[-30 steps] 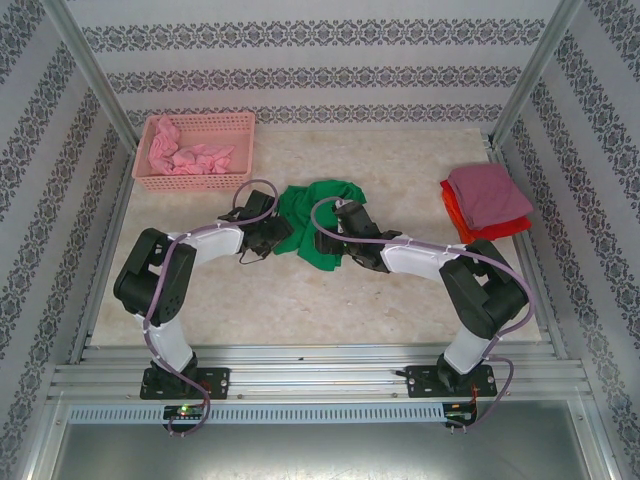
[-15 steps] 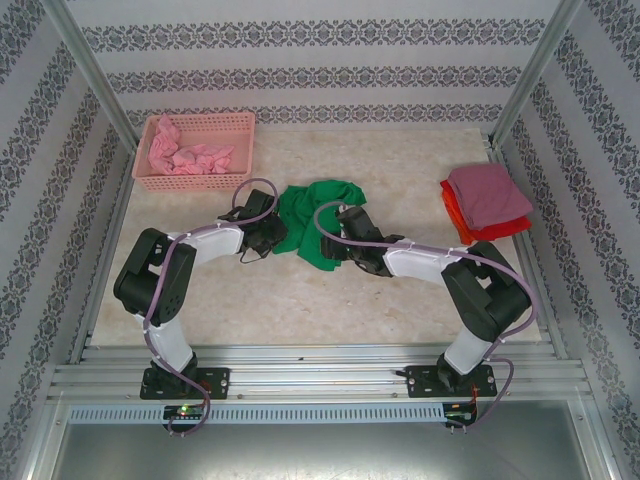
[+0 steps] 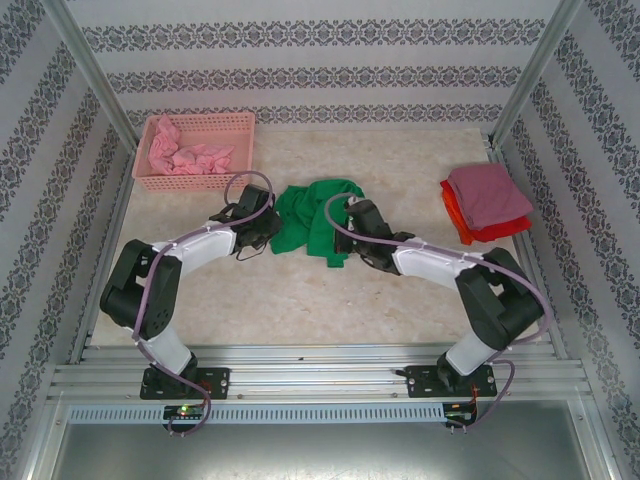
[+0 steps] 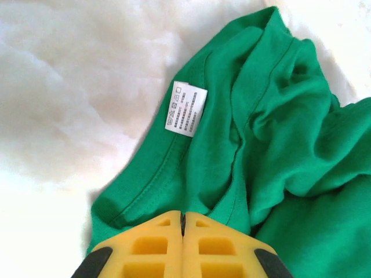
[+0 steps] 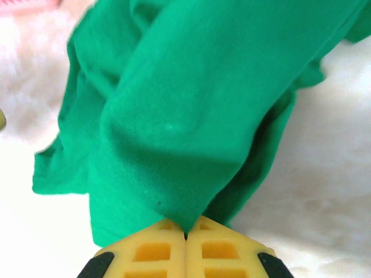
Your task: Fold and stack the t-shirts
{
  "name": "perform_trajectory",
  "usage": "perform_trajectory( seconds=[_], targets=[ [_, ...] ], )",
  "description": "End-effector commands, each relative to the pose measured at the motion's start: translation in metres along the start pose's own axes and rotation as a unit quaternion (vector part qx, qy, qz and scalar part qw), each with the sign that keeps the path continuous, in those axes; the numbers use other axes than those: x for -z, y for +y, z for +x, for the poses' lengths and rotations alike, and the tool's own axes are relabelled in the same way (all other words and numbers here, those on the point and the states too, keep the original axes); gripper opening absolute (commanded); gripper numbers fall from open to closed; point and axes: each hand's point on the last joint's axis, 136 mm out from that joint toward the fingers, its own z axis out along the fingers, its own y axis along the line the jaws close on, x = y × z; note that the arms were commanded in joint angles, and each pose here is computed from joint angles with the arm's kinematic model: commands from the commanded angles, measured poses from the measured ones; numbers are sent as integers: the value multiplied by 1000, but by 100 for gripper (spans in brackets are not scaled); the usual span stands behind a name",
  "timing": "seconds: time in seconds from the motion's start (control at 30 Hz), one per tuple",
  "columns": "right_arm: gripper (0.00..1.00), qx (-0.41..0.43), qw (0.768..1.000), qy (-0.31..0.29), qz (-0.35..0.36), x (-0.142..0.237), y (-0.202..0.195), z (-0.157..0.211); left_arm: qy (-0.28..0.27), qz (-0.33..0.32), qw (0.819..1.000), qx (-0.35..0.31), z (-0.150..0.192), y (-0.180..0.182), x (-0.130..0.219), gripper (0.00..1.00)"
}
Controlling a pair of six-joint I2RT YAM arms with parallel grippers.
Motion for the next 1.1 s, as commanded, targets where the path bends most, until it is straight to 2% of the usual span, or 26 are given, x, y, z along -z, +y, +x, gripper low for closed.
perform_trajectory(
  seconds=[0.0, 0.1, 0.23, 0.27, 0.33, 0.4, 0.53, 0.67, 1.07],
  targets=[
    [0, -13, 999, -30, 18, 19, -18, -15, -3, -33, 999, -15, 3, 17, 6, 32],
    [0, -39, 998, -47, 34, 30, -36, -23, 11, -31, 999, -9, 12, 21, 3, 58],
    [0, -68, 994, -51, 66, 36, -64, -21, 29, -38, 999, 1, 31, 32, 2, 72],
    [0, -73, 994, -48, 73, 37, -69, -19, 34, -38, 999, 5, 36, 33, 1, 73],
    [0, -82, 992, -44, 80, 36, -76, -16, 39, -36, 999, 10, 44, 35, -1, 71],
    [0, -87, 992, -39, 80, 34, -78, -13, 47, -33, 998, 10, 49, 34, -5, 65],
    [0, -93, 993, -27, 68, 27, -74, -9, 45, -35, 998, 8, 46, 31, -11, 54],
    [0, -95, 993, -23, 65, 24, -71, -6, 42, -34, 999, 6, 42, 24, -14, 48],
    [0, -97, 993, -22, 66, 23, -71, -4, 64, -37, 997, 28, 49, 23, -31, 43]
  ],
)
